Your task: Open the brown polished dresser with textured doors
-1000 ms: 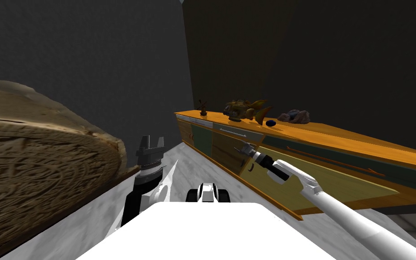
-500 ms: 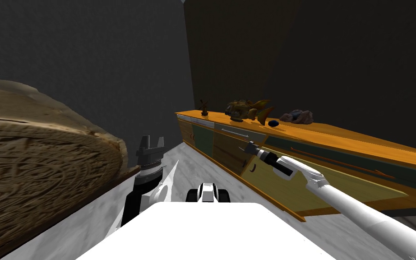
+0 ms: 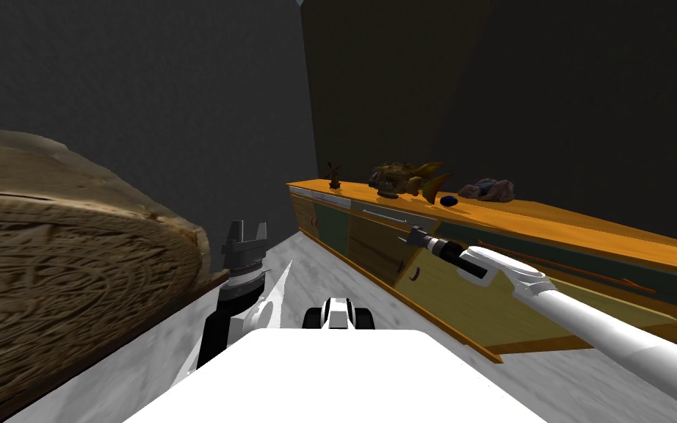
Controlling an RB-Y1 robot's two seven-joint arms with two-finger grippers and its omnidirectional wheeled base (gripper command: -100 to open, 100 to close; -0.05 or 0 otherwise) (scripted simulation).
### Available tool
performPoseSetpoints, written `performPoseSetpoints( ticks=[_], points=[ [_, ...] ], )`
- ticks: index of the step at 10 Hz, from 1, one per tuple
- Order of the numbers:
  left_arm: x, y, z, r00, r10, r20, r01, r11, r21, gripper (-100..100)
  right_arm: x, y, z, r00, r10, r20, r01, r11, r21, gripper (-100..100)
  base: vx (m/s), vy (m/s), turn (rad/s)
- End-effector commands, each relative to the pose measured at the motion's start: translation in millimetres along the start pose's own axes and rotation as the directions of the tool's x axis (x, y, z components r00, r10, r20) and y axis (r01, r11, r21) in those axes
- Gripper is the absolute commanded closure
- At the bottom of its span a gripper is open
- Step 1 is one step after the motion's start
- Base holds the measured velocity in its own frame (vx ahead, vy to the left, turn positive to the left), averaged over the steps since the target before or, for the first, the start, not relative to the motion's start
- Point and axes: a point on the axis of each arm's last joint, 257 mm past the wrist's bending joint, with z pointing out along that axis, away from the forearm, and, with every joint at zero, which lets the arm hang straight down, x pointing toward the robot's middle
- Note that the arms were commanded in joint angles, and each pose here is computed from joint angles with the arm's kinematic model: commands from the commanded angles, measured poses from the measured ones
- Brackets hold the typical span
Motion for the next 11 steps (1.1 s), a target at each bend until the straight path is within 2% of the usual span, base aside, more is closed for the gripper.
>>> performPoseSetpoints(
  ticks=[1,4,6,7,11],
  points=[
    [0.0,0.0,0.0,1.0,0.0,0.0,0.0,1.0,0.0,0,27.6,-22,-6.6,0.988,-0.141,-0.056,0.14,0.99,-0.017,-100,0.007,0.036,0.011],
    [0.0,0.0,0.0,1.0,0.0,0.0,0.0,1.0,0.0,0,44.0,-38,-12.9,0.968,-0.234,-0.092,0.232,0.972,-0.035,-100,0.008,0.026,0.005],
    [0.0,0.0,0.0,1.0,0.0,0.0,0.0,1.0,0.0,0,43.3,-38,-11.1,0.972,-0.22,-0.087,0.218,0.975,-0.031,-100,0.0,0.005,-0.001],
    [0.0,0.0,0.0,1.0,0.0,0.0,0.0,1.0,0.0,0,43.2,-38,-11.0,0.972,-0.22,-0.087,0.218,0.976,-0.031,100,0.0,0.0,0.0],
    [0.1,0.0,0.1,1.0,0.0,0.0,0.0,1.0,0.0,0,35.4,-40,-10.5,0.972,-0.225,-0.069,0.223,0.974,-0.034,100,-0.115,0.103,-0.042]
  ],
)
